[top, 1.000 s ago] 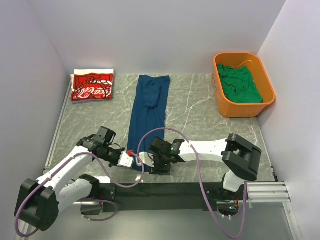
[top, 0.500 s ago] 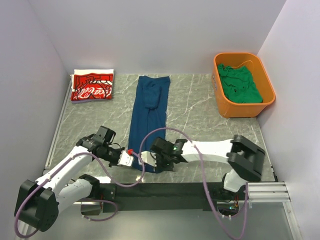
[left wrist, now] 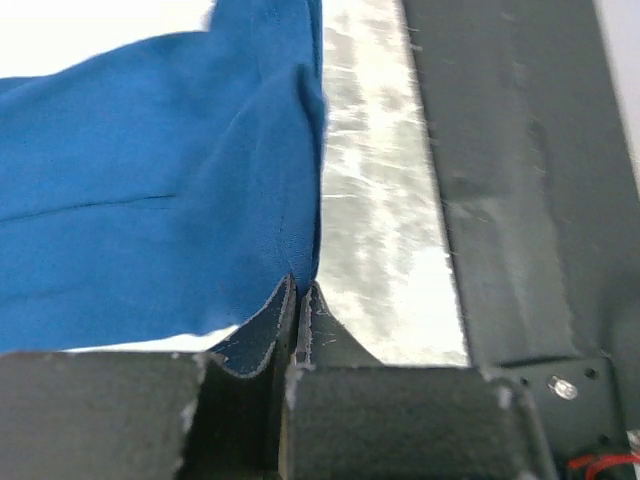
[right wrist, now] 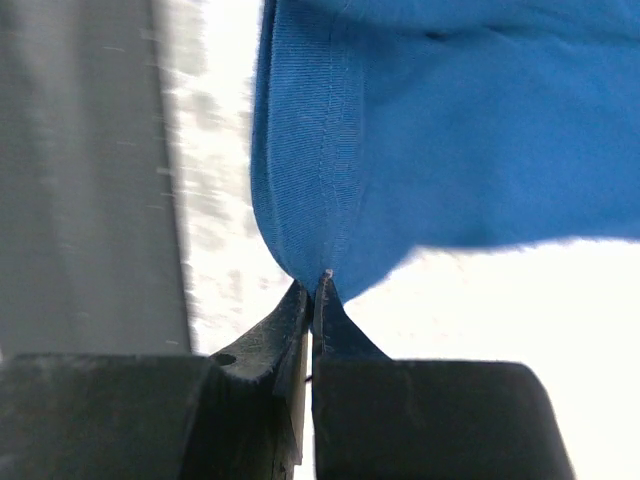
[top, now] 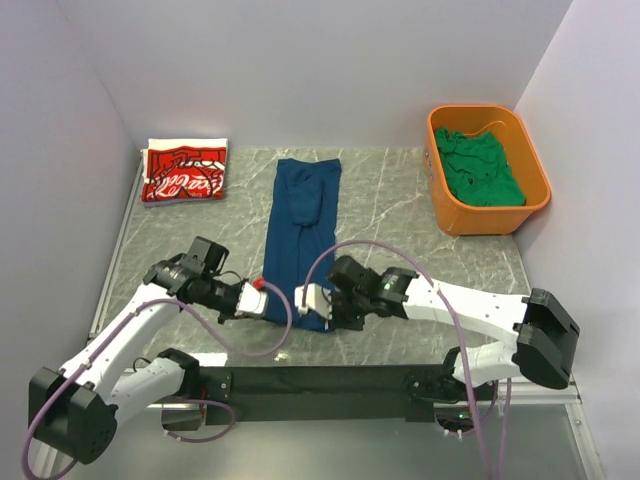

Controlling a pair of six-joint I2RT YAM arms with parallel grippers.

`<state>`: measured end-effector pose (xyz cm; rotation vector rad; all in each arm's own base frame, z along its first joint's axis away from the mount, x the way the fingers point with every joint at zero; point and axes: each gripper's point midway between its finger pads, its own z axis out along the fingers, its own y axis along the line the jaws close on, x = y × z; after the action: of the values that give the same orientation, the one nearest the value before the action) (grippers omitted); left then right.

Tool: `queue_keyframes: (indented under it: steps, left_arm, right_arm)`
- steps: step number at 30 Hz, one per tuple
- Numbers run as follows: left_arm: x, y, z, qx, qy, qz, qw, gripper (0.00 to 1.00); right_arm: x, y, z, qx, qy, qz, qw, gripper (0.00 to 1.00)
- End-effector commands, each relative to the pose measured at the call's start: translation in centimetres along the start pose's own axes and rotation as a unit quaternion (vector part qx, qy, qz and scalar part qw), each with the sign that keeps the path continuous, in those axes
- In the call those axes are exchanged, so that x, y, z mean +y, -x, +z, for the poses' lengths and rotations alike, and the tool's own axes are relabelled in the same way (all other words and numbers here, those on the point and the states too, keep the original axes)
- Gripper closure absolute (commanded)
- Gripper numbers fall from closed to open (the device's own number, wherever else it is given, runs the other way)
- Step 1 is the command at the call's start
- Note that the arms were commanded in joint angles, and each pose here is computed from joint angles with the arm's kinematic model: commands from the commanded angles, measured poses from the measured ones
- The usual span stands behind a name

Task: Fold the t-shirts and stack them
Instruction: Fold the tshirt

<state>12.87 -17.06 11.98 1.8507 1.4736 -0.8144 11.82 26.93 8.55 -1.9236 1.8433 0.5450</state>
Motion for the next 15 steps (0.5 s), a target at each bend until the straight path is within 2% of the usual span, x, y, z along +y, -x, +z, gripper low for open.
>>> queue_keyframes:
  steps: [1,5,15]
  left_arm:
    - [3.8,1.4,-0.6,-0.016,0.051,0.0,0.999,0.99]
    - [7.1,0.4,-0.6,-0.009,0.054,-0.005,0.998,0.99]
    - [17.4,-1.3,-0.7,0.001,0.106,0.061,0.992,0.99]
  right_arm:
    - [-3.1,0.2,-1.0,-0.003,-0.028,-0.003,1.0,1.0]
    - [-7.4,0.1,-1.4,0.006,-0.054,0.001,0.999,1.0]
    - [-16.0,0.6,-0.5,0.02,-0.086,-0.002,0.996,1.0]
